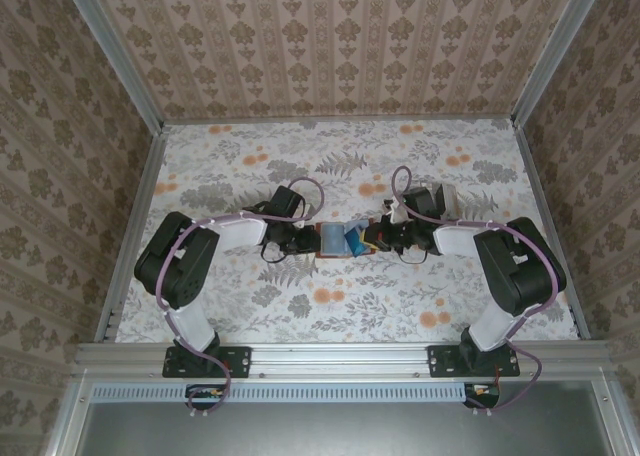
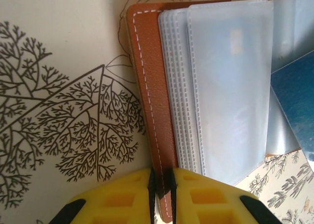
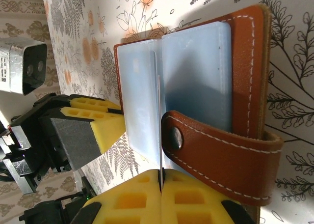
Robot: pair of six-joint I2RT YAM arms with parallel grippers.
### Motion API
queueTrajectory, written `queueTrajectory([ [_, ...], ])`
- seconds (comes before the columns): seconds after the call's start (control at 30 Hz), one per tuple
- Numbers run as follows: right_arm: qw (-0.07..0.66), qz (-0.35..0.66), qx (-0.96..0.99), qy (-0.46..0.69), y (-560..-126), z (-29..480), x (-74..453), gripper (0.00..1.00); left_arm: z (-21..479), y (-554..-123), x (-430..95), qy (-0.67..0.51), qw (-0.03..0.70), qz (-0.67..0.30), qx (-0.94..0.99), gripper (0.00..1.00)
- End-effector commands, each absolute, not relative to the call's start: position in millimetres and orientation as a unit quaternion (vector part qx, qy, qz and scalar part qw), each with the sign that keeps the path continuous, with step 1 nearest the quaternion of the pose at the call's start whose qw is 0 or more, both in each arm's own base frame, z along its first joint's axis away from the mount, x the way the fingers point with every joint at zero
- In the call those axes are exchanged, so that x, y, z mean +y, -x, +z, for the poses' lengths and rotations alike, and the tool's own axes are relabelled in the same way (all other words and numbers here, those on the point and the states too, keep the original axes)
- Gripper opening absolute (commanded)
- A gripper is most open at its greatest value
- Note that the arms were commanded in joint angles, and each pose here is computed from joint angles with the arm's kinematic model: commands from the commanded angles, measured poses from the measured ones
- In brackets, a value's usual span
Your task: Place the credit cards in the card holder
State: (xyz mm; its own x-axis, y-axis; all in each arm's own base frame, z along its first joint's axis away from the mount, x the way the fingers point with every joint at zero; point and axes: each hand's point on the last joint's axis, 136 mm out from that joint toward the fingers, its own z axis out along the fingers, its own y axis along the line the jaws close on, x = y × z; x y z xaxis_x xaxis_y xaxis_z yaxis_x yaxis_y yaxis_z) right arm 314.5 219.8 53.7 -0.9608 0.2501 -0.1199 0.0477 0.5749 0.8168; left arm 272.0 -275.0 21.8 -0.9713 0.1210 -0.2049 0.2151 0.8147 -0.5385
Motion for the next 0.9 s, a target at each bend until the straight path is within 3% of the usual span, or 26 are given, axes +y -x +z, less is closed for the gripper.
queueTrajectory([
  [0.0, 0.148, 0.466, 0.871, -0.054, -319, 69, 221, 0.00, 13, -255, -268, -0.077, 0.052, -0.279, 0.956, 0.17],
  [0.87, 0.130, 0.475, 0.869, -0.035, -334, 41, 232, 0.00, 8, -261, -256, -0.069, 0.049, -0.254, 0.964, 0.12],
])
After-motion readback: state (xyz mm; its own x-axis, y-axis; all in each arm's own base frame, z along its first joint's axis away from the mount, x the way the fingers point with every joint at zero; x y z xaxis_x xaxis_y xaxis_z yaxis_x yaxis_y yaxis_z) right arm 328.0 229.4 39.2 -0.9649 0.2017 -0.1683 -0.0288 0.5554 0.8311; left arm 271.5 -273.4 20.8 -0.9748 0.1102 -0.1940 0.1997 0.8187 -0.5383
